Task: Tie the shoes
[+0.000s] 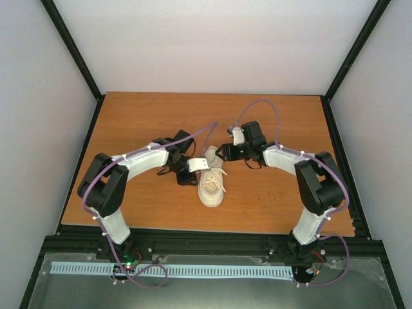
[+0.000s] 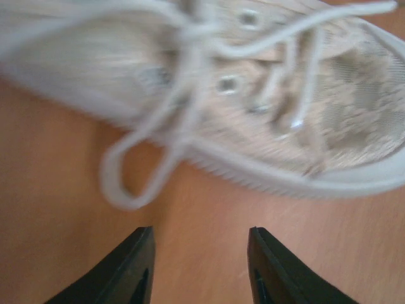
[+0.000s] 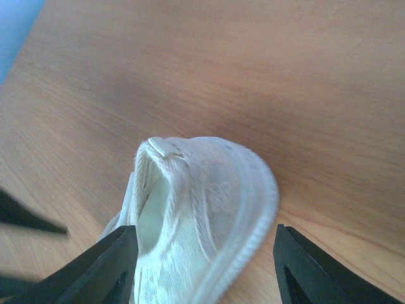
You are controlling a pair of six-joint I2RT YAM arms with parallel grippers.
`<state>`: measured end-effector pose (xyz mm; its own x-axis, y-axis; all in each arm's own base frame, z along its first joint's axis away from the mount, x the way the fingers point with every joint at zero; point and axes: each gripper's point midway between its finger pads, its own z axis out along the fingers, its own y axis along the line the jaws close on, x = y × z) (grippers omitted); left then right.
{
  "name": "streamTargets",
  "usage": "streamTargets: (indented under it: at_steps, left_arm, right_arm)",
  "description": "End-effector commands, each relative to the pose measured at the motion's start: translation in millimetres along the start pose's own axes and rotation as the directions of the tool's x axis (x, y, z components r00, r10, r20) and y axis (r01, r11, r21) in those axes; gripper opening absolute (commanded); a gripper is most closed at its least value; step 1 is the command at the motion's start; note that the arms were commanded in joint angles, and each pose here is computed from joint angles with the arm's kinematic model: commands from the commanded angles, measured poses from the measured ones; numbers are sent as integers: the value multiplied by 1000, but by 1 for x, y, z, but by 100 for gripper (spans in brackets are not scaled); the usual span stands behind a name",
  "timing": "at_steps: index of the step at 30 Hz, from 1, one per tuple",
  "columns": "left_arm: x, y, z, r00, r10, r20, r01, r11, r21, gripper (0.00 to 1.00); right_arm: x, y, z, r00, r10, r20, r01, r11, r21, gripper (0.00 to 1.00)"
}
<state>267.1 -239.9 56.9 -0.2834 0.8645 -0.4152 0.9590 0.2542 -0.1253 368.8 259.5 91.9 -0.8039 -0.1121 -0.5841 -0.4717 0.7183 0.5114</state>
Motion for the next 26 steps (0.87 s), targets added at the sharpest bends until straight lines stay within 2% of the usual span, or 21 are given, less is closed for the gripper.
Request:
streamTargets:
  at_steps: [1,2,3,4,6,9,12,15,20,26]
  left_arm:
    - [-14,49,-86,973,-110,201,138,982,-132,50]
    - [-9,63,-100,964,-138,227,180,967,-181,58]
    - [-1,77,-112,955,-165,247,226,944,-241,81]
    - [7,90,-123,941,-201,272,280,915,-290,97]
    - [23,111,-147,901,-254,353,384,845,-372,100]
    - [50,138,-181,810,-305,501,545,707,-451,100]
    - [85,153,-193,740,-329,586,654,553,-515,100]
    - [110,159,-187,694,-338,636,711,461,-530,100]
    - [129,164,-174,650,-332,683,755,388,-529,100]
    - [125,159,-167,644,-318,695,753,421,-505,100]
  right_arm:
    - [-42,-20,-72,975,-32,220,8,994,112,70]
    - [-44,-32,-90,966,-27,258,-11,989,145,91]
    - [-46,-45,-108,954,-21,298,-35,983,181,99]
    - [-48,-66,-131,938,-7,346,-75,972,223,100]
    - [-43,-94,-164,913,1,408,-139,941,308,100]
    - [-23,-127,-198,893,-7,451,-225,859,459,100]
    - [-5,-145,-216,877,-26,479,-287,773,567,100]
    - [9,-151,-227,859,-43,510,-325,724,608,100]
    - [15,-153,-239,819,-72,569,-368,695,618,100]
    - [15,-154,-240,808,-72,584,-382,691,613,100]
